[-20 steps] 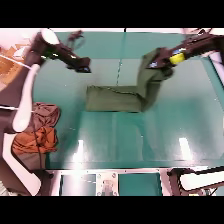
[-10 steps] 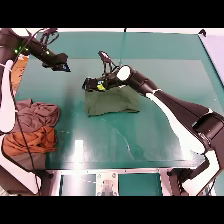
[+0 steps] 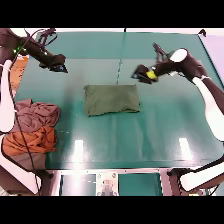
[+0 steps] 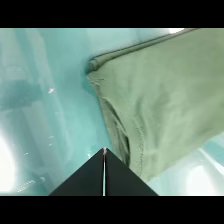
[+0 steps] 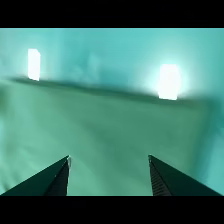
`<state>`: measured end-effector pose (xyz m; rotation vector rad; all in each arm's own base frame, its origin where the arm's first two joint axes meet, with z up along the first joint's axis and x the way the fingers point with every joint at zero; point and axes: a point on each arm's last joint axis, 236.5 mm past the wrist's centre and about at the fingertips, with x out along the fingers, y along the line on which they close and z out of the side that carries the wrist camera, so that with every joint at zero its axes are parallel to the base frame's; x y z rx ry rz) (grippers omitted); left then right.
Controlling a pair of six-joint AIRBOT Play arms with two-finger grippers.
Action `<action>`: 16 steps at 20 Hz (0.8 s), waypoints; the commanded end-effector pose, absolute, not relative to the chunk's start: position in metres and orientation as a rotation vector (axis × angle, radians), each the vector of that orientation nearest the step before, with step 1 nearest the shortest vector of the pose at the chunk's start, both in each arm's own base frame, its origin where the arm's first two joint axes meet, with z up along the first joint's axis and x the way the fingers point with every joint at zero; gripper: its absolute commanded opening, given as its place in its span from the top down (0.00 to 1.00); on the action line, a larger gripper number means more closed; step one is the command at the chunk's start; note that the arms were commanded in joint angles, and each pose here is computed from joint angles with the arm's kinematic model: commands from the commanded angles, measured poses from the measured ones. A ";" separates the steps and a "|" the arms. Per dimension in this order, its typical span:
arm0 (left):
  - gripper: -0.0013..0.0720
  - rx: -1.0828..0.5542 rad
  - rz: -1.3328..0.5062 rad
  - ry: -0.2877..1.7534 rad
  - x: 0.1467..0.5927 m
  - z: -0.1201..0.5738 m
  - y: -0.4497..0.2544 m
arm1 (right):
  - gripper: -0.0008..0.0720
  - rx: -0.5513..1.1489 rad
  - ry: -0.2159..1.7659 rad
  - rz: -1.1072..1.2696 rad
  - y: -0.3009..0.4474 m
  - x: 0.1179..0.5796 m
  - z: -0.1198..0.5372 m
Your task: Fold the shirts.
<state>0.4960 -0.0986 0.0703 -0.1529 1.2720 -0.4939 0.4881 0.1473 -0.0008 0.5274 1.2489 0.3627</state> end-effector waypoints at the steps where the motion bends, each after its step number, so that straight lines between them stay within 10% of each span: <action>1: 0.96 -0.133 -0.460 1.277 0.498 0.066 -0.091 | 0.24 0.640 1.424 0.256 0.090 0.446 -0.052; 8: 0.96 -0.140 -0.462 1.316 0.492 0.054 -0.091 | 0.24 0.849 1.507 0.472 0.195 0.434 -0.103; 9: 0.96 -0.140 -0.463 1.319 0.491 0.054 -0.091 | 0.30 0.866 1.484 0.509 0.207 0.438 -0.097; 11: 0.96 -0.140 -0.464 1.322 0.490 0.054 -0.091 | 0.87 0.864 1.420 0.572 0.217 0.454 -0.074; 16: 0.96 -0.141 -0.466 1.326 0.489 0.054 -0.091 | 0.97 0.816 1.255 0.424 0.122 0.499 0.000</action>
